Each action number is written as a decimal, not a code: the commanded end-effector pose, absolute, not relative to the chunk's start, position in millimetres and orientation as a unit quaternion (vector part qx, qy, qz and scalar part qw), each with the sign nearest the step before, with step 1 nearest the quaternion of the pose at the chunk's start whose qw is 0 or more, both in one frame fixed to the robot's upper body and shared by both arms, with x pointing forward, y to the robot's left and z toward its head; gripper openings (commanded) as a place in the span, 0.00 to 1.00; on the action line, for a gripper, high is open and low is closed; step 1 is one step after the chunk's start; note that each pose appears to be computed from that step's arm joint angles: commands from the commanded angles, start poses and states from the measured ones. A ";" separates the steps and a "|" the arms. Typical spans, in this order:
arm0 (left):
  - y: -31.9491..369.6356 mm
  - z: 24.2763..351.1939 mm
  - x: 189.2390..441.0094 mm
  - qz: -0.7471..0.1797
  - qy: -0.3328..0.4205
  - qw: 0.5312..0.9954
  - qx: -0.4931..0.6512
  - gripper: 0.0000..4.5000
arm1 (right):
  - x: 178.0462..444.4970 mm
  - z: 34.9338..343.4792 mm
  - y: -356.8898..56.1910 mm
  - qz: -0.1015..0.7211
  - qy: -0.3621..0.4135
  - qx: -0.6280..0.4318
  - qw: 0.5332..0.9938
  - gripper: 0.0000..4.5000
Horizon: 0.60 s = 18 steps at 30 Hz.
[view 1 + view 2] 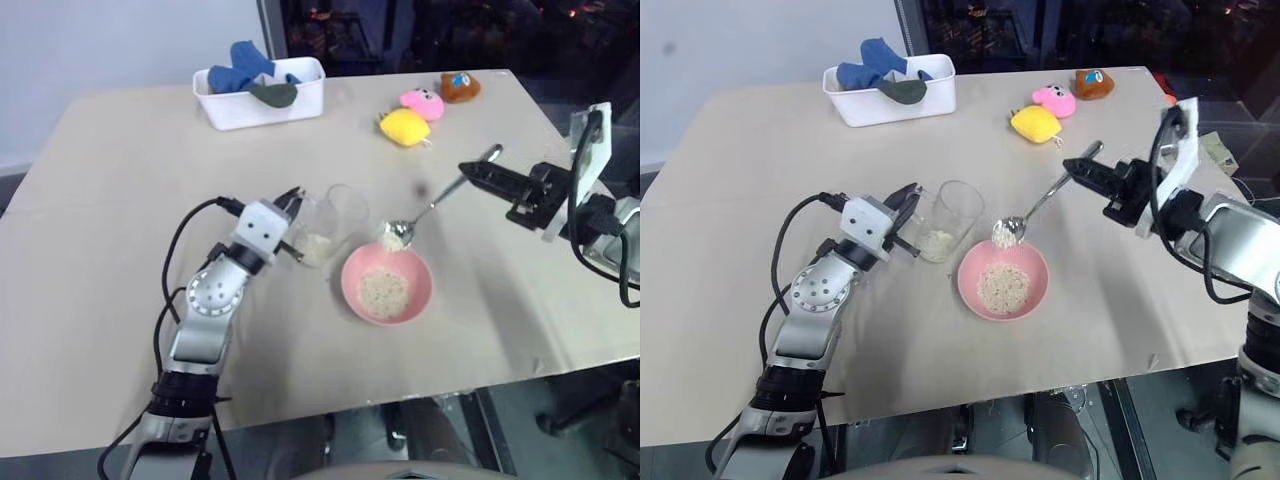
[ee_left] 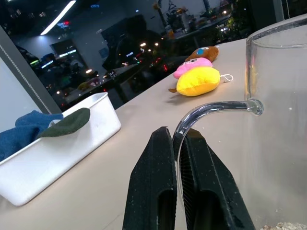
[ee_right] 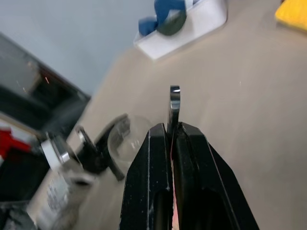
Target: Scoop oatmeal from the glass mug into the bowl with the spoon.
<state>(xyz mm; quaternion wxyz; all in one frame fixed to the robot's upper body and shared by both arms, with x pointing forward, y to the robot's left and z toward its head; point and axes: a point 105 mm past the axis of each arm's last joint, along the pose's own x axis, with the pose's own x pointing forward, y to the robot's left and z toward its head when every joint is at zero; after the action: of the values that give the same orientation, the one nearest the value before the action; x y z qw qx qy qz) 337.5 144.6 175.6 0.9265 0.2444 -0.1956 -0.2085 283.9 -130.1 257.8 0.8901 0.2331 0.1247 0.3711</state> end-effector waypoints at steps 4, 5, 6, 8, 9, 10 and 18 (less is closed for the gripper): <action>151.1 192.9 333.0 -0.192 -0.222 0.926 0.237 0.02 | 264.1 252.6 -98.1 0.425 0.080 0.022 0.902 0.00; 151.3 193.3 332.7 -0.192 -0.222 0.926 0.237 0.02 | 262.1 251.0 -95.5 0.430 0.070 -0.015 0.900 0.00; 151.5 193.7 332.2 -0.191 -0.222 0.926 0.237 0.02 | 258.6 250.7 -92.5 0.440 0.054 -0.053 0.895 0.00; 152.2 194.1 331.6 -0.190 -0.222 0.926 0.238 0.02 | 253.1 251.6 -87.4 0.456 0.016 -0.133 0.880 0.00; 152.2 194.2 331.3 -0.189 -0.222 0.926 0.238 0.02 | 249.6 255.5 -84.6 0.470 -0.003 -0.142 0.871 0.00; 152.1 194.4 331.1 -0.189 -0.222 0.926 0.238 0.02 | 248.9 260.3 -84.0 0.475 -0.017 -0.137 0.869 0.00; 149.8 196.8 329.7 -0.189 -0.226 0.929 0.223 0.02 | 263.2 292.1 -94.3 0.468 -0.058 0.025 0.881 0.00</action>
<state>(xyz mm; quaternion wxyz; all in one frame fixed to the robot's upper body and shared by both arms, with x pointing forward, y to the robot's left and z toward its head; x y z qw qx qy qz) 336.7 153.2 176.7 0.9355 0.2297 -0.1867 -0.1930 265.0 -90.1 272.3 0.8796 0.0124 -0.0207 0.4752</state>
